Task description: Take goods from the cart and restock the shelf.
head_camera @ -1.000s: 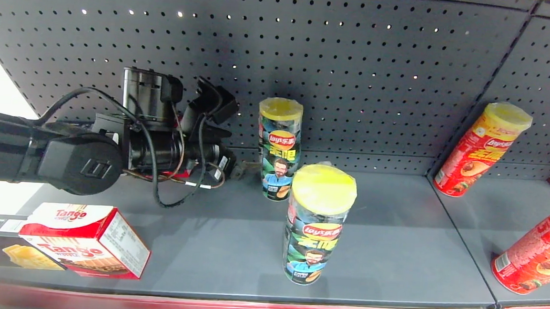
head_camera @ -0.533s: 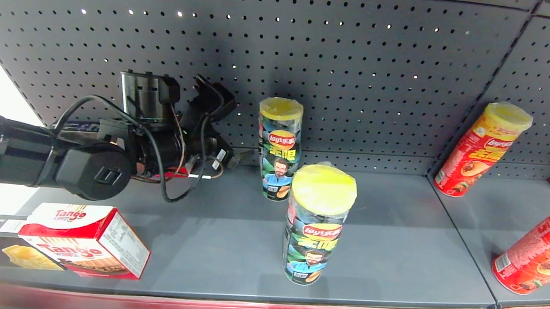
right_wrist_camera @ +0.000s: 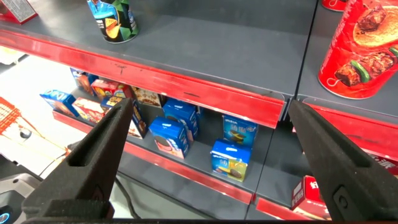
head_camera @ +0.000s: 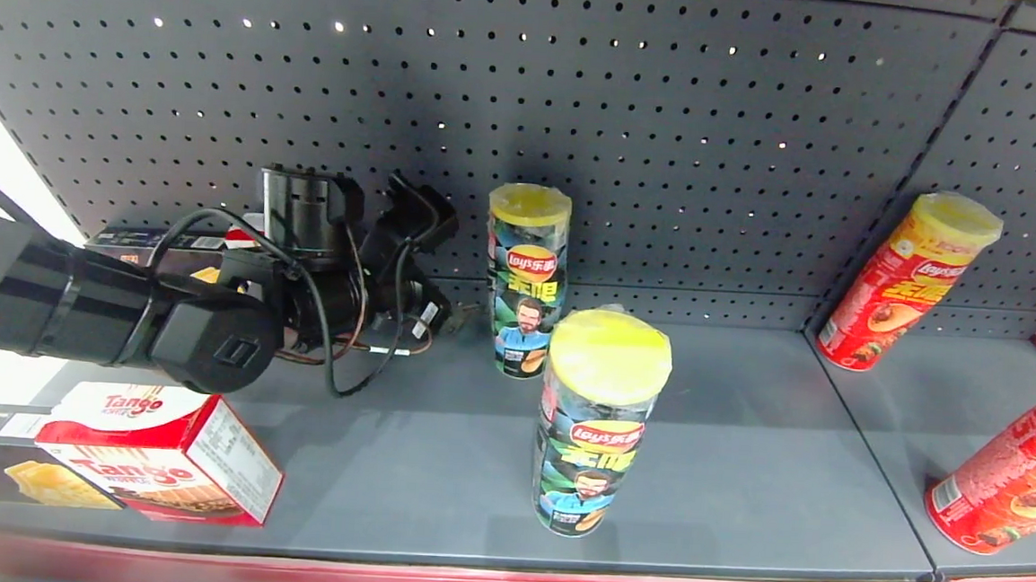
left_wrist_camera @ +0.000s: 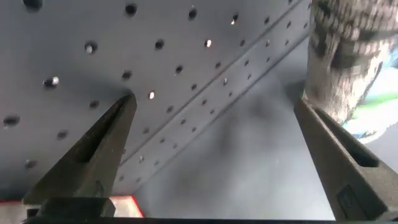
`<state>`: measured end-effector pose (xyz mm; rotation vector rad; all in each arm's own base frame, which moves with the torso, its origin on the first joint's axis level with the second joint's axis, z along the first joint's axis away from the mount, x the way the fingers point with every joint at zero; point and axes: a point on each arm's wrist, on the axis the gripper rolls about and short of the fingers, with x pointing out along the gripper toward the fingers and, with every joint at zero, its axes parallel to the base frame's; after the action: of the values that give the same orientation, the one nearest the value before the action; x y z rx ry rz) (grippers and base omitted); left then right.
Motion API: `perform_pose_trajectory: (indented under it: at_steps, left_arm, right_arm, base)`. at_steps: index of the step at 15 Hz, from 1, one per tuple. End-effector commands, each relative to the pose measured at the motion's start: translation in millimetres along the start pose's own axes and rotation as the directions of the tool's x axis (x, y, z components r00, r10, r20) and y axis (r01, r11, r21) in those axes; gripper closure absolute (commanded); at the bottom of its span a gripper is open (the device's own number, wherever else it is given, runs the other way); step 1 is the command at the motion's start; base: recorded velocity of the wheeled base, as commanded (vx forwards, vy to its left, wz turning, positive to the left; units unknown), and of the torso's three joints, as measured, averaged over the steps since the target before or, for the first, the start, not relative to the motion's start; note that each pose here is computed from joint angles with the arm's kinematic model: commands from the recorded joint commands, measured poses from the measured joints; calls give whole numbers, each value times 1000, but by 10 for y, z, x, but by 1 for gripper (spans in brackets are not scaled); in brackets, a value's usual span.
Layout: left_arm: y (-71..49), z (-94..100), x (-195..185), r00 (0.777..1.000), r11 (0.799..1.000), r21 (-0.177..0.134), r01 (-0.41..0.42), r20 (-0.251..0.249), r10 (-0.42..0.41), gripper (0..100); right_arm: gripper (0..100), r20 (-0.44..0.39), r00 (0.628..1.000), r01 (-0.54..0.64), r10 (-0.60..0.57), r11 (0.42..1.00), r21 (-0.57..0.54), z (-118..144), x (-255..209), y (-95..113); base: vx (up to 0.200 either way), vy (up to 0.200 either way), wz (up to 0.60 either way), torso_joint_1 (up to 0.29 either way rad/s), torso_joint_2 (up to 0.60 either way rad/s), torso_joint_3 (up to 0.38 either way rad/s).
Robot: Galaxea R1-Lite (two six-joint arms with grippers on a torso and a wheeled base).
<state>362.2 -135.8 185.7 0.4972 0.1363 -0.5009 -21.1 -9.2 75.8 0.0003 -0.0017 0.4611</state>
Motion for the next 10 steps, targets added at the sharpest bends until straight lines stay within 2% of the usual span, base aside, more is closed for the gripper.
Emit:
perform_pose_trajectory:
  at_steps: [1,4,9,10]
  left_arm:
    - [-70,-77,92,1000,1000,-1,21,-21,-21,0]
    - [-148,-48,116,999,999,-11,40,-13,-41,0]
    - [-164,-44,153,999,999,-13,44,-11,-45,0]
    - [-198,-18,161,999,999,-12,52,-4,-53,0]
  right_arm:
    - [0,-2,1000,-1,1,1000,0,0,1,0]
    - [0,-2,1000,-1,1,1000,0,0,1,0]
    - [0,-2,1000,-1,1,1000,0,0,1,0]
    - [0,-2,1000,-1,1,1000,0,0,1,0]
  base:
    - [0,0,0,0,0,0]
    - [0,0,0,0,0,0]
    - [0,0,0,0,0,0]
    - [0,0,0,0,0,0]
